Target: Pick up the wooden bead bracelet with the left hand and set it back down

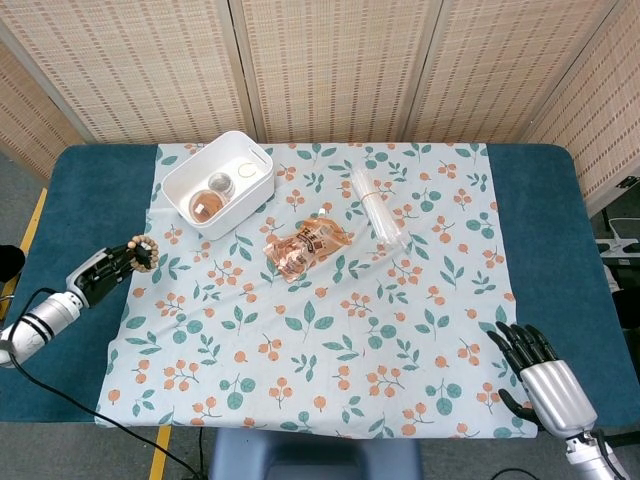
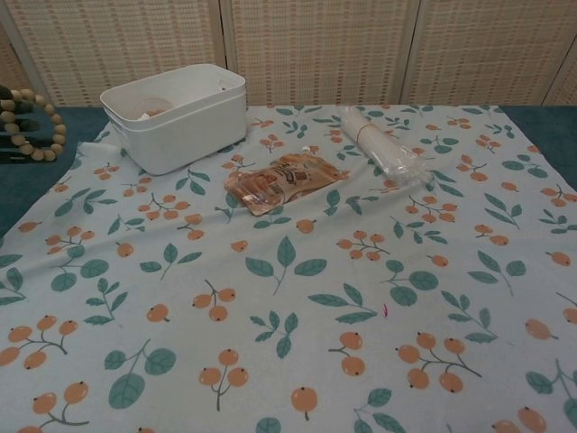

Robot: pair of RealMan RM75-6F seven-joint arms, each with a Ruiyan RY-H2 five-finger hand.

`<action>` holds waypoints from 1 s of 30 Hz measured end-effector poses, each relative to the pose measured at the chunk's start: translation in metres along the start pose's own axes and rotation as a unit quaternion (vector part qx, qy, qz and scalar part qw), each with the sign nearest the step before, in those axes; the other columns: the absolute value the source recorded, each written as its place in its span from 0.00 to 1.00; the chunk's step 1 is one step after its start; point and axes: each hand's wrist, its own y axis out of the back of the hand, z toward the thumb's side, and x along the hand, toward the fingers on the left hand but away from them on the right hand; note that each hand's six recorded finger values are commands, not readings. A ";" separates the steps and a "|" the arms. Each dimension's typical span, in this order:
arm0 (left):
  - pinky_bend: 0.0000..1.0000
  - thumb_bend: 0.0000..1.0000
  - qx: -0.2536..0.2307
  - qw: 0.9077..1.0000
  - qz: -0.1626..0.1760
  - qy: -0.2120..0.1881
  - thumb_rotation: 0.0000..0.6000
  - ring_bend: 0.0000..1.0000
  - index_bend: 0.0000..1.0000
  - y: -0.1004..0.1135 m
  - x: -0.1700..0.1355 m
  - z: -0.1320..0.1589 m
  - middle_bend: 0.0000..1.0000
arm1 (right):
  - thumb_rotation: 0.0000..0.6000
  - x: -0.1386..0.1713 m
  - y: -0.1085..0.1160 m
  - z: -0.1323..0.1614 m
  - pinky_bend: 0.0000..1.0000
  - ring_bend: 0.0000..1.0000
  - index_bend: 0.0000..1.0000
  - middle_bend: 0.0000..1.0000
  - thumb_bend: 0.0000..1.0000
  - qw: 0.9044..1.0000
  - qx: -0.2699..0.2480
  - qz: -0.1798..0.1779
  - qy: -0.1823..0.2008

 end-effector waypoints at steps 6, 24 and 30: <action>0.00 0.51 0.006 1.000 0.003 0.005 0.66 0.14 0.55 0.000 0.000 -0.001 0.59 | 1.00 0.000 0.001 0.000 0.00 0.00 0.00 0.00 0.24 1.000 0.000 -0.001 0.000; 0.00 0.64 0.014 1.000 0.008 0.008 0.60 0.16 0.59 0.001 0.000 -0.002 0.62 | 1.00 0.001 0.001 0.001 0.00 0.00 0.00 0.00 0.24 1.000 0.000 -0.002 0.001; 0.00 0.89 0.007 1.000 0.007 0.002 0.61 0.16 0.57 -0.001 -0.001 0.000 0.61 | 1.00 0.001 0.001 0.001 0.00 0.00 0.00 0.00 0.24 1.000 0.000 -0.003 0.002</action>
